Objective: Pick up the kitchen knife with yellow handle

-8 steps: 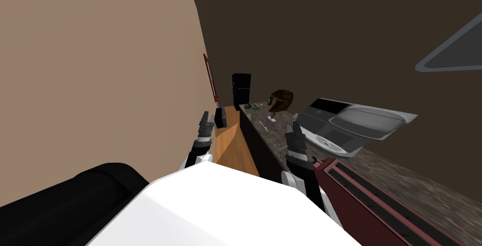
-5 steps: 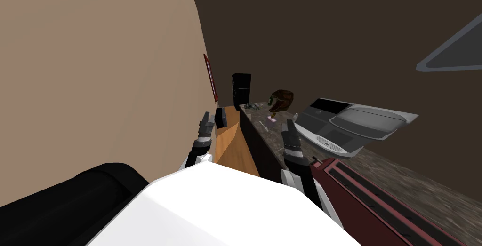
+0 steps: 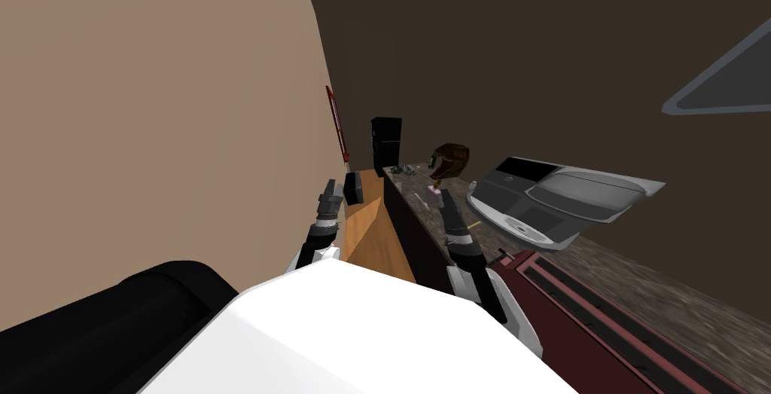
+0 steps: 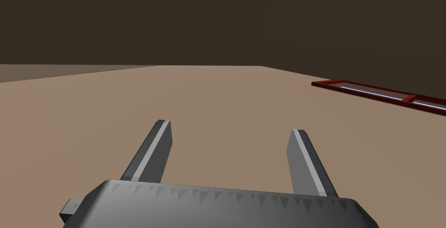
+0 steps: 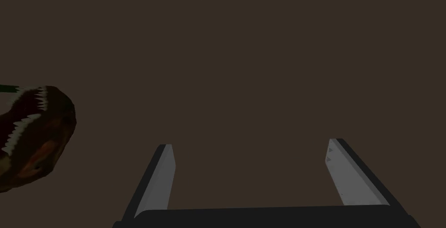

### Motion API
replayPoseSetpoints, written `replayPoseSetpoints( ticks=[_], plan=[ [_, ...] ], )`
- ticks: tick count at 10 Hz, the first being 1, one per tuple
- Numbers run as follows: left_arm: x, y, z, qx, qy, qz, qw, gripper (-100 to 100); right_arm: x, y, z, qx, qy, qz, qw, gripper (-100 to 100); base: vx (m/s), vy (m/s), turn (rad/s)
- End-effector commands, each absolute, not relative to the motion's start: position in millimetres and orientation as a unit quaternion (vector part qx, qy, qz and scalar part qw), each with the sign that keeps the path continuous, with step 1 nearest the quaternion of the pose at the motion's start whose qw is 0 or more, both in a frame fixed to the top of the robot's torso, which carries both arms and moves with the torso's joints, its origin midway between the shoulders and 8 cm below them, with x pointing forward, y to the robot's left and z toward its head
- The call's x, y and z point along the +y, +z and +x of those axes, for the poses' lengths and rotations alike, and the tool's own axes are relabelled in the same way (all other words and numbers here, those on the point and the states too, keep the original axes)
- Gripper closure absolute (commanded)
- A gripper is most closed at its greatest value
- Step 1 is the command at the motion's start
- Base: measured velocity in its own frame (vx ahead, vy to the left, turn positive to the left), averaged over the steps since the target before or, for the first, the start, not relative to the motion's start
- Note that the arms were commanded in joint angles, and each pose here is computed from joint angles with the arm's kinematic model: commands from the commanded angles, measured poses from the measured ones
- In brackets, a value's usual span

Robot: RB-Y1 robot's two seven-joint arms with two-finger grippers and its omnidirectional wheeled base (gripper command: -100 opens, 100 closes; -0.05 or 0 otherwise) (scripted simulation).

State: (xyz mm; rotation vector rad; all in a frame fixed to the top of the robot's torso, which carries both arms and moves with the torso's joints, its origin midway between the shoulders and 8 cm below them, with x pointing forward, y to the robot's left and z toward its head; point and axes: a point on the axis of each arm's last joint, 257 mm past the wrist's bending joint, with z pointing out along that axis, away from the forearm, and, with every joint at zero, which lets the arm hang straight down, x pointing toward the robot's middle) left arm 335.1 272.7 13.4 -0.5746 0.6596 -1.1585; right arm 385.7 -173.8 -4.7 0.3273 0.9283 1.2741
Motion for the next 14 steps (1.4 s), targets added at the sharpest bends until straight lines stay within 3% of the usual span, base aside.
replayPoseSetpoints(
  ticks=[1,14],
  plan=[
    [273,13,335,0.302,-0.530,-0.263,0.748,0,-151,-7,388,0.432,0.576,0.102,0.687,-100,-0.040,-0.003,-0.012],
    [273,13,335,0.302,-0.530,-0.263,0.748,0,-54,-84,379,0.546,0.524,-0.188,0.626,-100,-0.013,-0.002,0.008]
  ],
)
